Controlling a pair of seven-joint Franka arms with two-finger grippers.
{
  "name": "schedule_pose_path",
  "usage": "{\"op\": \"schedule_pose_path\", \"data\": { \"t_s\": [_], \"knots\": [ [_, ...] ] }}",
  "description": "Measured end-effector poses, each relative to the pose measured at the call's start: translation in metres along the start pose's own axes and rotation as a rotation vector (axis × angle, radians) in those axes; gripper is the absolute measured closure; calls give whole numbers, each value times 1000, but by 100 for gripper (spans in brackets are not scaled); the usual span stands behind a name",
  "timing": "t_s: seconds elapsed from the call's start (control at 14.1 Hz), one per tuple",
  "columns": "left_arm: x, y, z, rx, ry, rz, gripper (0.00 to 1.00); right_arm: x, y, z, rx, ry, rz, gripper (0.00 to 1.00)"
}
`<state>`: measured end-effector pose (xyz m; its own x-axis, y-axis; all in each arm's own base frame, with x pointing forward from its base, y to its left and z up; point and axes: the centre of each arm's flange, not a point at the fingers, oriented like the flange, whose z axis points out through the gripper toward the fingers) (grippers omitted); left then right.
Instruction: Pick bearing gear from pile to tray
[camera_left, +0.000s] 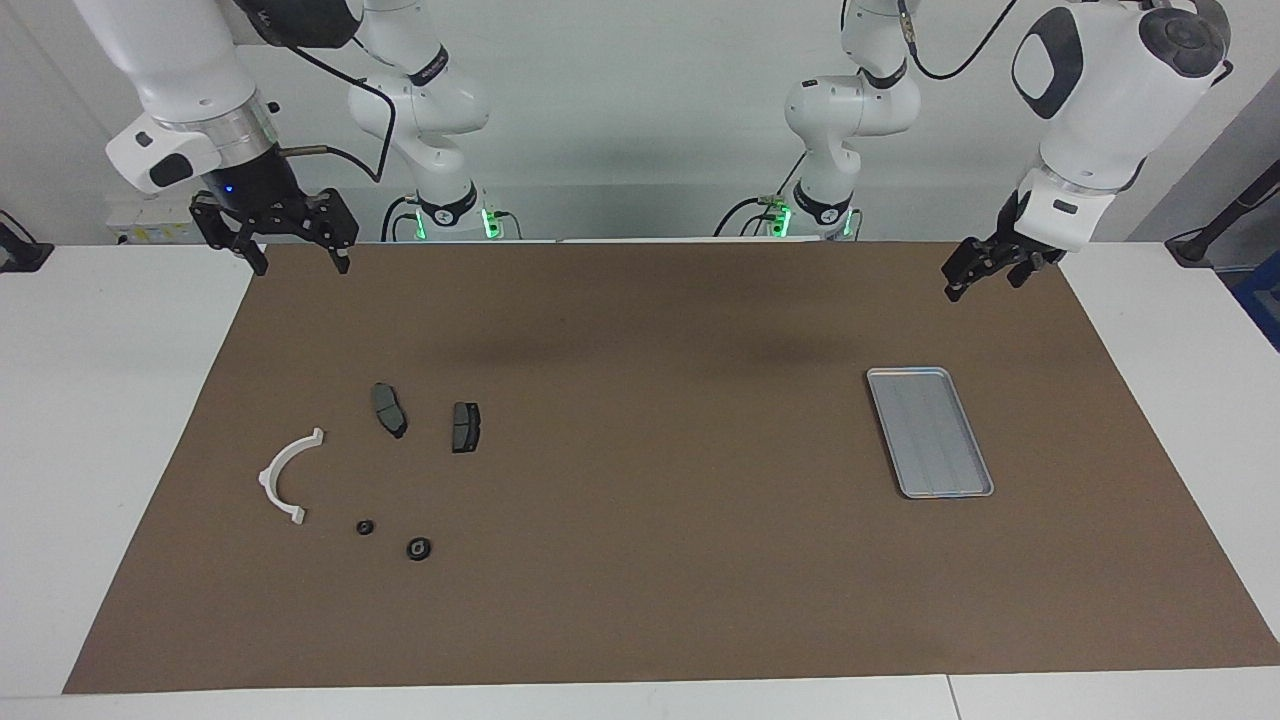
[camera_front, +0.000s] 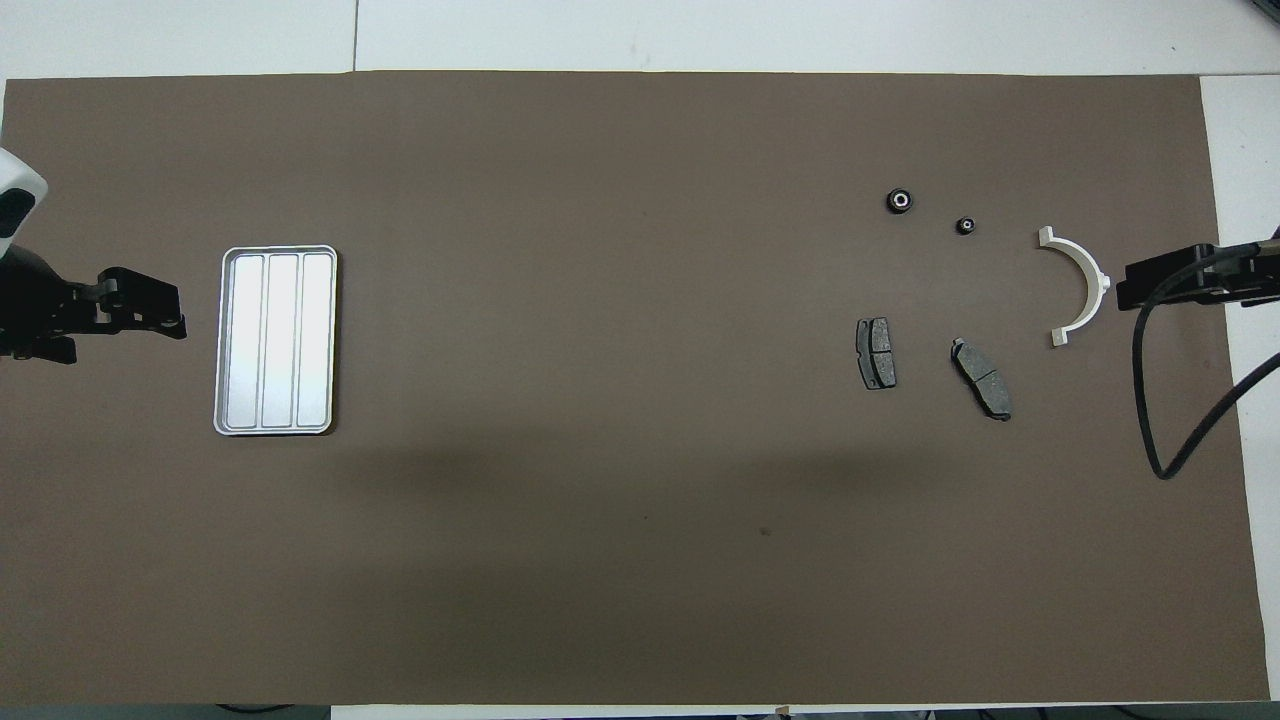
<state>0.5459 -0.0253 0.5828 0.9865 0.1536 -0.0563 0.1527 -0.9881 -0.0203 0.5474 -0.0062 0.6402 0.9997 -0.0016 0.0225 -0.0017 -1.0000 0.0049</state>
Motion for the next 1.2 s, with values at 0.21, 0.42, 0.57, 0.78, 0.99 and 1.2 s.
{"op": "schedule_pose_path", "data": {
  "t_s": [0.21, 0.42, 0.57, 0.78, 0.99, 1.2],
  "knots": [
    [0, 0, 0, 0, 0, 0, 0, 0, 0, 0, 0, 0, 0, 0],
    [0, 0, 0, 0, 0, 0, 0, 0, -1, 1, 0, -1, -1, 0],
    [0, 0, 0, 0, 0, 0, 0, 0, -1, 2, 0, -4, -2, 0],
    [0, 0, 0, 0, 0, 0, 0, 2, -1, 8, -5, -9, -12, 0],
    [0, 0, 0, 0, 0, 0, 0, 13, 0, 27, -7, -9, -31, 0],
    [0, 0, 0, 0, 0, 0, 0, 35, 2, 60, -10, -14, -32, 0]
  ]
}}
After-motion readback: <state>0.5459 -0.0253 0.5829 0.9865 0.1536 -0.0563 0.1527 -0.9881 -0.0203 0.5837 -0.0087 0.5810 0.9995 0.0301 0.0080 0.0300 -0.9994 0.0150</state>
